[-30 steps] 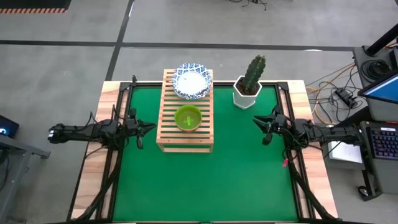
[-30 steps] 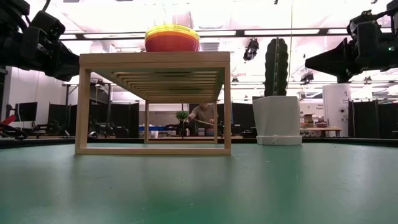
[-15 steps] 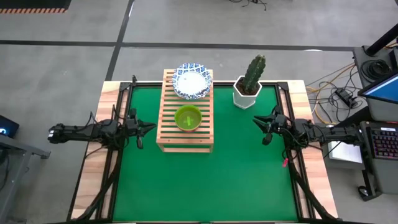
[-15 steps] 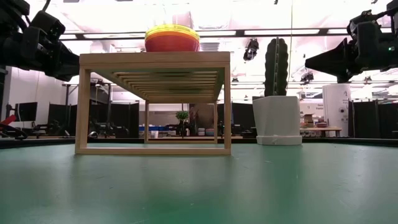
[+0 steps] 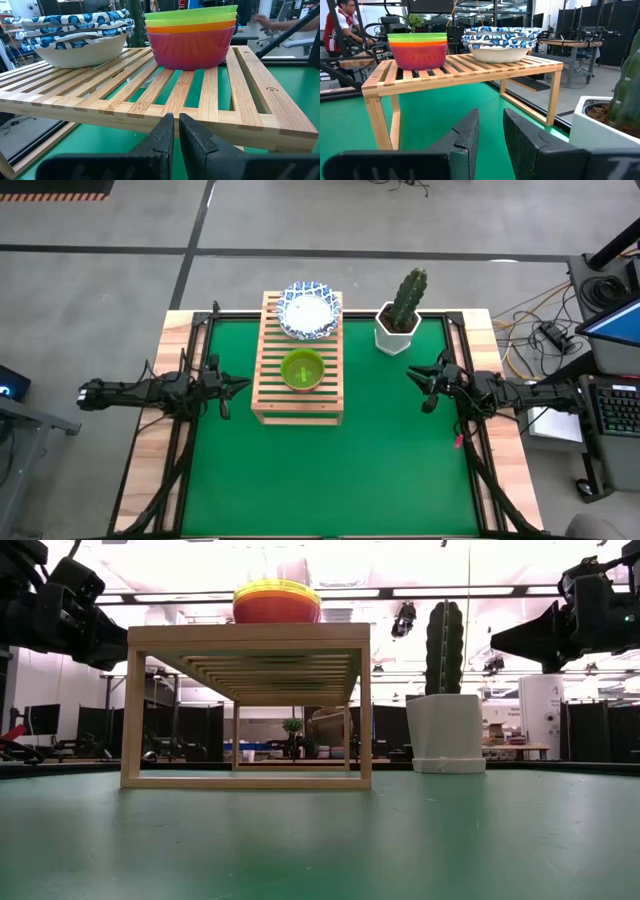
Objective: Place and stack bowls onto a shelf
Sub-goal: Return to Home Position
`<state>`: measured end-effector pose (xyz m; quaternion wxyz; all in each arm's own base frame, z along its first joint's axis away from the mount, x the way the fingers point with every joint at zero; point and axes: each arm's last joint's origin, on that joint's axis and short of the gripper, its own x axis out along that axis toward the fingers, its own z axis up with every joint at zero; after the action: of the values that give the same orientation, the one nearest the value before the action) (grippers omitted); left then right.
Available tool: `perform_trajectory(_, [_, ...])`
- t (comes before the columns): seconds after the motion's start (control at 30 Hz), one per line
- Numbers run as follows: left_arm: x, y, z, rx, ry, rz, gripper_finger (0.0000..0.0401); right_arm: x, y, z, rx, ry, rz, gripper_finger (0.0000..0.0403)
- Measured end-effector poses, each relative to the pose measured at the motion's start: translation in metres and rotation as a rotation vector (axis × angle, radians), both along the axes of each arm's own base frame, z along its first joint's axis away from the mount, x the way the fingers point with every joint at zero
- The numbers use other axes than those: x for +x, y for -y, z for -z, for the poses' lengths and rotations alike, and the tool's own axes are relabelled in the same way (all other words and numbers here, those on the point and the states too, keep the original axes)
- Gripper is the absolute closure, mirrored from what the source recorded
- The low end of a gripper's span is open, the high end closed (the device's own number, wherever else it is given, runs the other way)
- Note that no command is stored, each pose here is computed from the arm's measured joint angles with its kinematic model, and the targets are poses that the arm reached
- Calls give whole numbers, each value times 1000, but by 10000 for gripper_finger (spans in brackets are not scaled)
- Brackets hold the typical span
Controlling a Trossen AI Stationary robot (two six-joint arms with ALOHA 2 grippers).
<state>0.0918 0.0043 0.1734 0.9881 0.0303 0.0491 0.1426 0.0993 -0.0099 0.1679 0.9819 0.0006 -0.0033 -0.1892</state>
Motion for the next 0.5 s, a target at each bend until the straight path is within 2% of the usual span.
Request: perform_trajectory(0.5, [0,0,0,0,0,0,390,0,0,0,0,0,0,335])
